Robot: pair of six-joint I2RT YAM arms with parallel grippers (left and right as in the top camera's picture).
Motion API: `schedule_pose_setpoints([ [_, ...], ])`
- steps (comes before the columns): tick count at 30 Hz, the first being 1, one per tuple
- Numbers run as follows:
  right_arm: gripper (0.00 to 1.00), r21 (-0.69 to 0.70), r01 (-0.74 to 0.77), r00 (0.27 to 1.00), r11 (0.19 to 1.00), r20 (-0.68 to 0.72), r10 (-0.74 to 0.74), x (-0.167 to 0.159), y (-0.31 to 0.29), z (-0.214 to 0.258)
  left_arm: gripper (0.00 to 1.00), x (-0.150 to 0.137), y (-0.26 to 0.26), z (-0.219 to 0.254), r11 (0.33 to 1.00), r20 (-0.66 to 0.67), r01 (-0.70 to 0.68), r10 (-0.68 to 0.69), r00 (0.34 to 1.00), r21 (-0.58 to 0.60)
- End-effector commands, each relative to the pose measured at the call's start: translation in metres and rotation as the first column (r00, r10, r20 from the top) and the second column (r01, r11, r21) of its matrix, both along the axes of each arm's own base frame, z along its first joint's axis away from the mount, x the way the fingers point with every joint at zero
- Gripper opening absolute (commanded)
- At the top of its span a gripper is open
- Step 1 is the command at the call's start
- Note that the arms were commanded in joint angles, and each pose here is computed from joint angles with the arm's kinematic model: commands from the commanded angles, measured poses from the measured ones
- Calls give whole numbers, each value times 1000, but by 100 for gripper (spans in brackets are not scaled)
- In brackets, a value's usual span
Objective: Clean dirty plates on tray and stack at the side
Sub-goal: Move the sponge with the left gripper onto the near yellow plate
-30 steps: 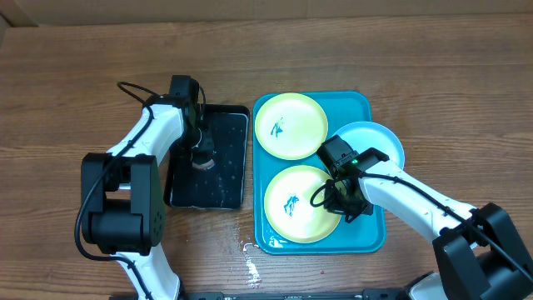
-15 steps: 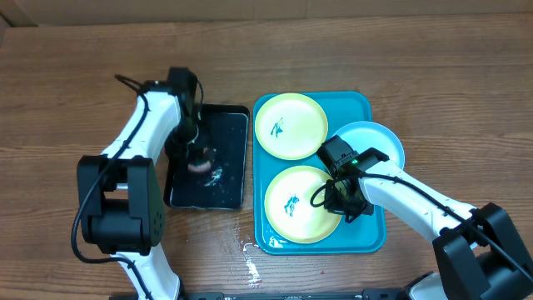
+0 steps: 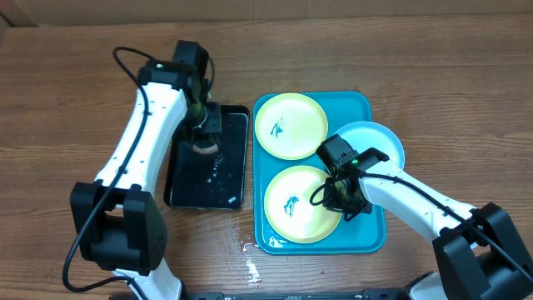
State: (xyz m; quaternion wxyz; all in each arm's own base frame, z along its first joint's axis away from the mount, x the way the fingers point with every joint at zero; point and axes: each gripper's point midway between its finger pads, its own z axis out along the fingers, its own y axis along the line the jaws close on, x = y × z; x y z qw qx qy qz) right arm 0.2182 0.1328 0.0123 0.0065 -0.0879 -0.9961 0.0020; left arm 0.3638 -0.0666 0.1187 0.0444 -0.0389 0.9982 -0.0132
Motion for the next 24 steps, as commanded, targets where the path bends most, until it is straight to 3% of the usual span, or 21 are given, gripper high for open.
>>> schedule_pose_setpoints([
  [1, 13, -5, 14, 1000, 1000, 4, -14, 0, -1, -1, 4, -6, 1, -1, 1000, -5, -23, 23, 1000, 15],
  [7, 13, -4, 14, 1000, 1000, 5, -14, 0, -1, -1, 4, -29, -56, 5, 973, -96, 18, -41, 995, -231],
  [12, 13, -3, 13, 1000, 1000, 7, -13, 1, -1, -1, 4, -43, -103, 2, 967, -88, 94, -118, 989, -237],
  [17, 13, -4, 14, 1000, 1000, 6, -14, 1, -1, -1, 4, -80, -153, -23, 967, -152, 61, -102, 983, -249],
  [21, 13, -7, 14, 1000, 1000, 0, -14, -1, -2, -1, 4, -109, -191, -43, 929, -194, 88, -167, 967, -359],
  [24, 13, -7, 14, 1000, 1000, 0, -14, -1, -2, -1, 4, -115, -205, -53, 920, -186, 82, -163, 969, -383],
])
